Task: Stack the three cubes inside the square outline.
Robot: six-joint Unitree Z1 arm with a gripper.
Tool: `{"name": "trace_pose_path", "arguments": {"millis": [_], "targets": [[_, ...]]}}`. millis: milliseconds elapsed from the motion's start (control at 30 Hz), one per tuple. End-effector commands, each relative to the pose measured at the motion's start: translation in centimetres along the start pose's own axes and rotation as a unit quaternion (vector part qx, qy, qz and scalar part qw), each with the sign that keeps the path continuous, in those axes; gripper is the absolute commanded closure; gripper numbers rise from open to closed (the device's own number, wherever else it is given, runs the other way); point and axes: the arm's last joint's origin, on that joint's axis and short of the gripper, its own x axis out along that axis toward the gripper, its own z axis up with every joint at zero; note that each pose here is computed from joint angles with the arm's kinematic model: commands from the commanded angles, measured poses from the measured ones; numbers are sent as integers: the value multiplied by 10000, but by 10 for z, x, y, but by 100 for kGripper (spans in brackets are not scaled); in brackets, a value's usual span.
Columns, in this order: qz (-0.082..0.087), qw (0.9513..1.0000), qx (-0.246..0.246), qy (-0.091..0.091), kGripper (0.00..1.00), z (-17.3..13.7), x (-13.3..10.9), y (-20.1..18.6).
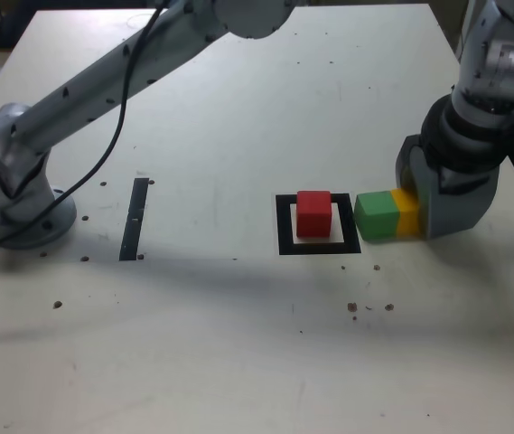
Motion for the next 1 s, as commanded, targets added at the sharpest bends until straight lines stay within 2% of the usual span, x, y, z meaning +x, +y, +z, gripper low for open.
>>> {"name": "trace_pose_path", "arguments": {"millis": [0, 133, 400, 667, 867, 967], "targets": [[-23, 10000, 24, 27, 69, 2, 3, 0], [27, 10000, 3, 68, 69, 1, 1, 0], [279, 9994, -155, 159, 69, -2, -13, 2], [572, 9965, -575, 195, 69, -20, -45, -3], [575, 9920, -1108, 195, 69, -41, -72, -21], [531, 9882, -1425, 192, 69, -57, -86, -35]]}}
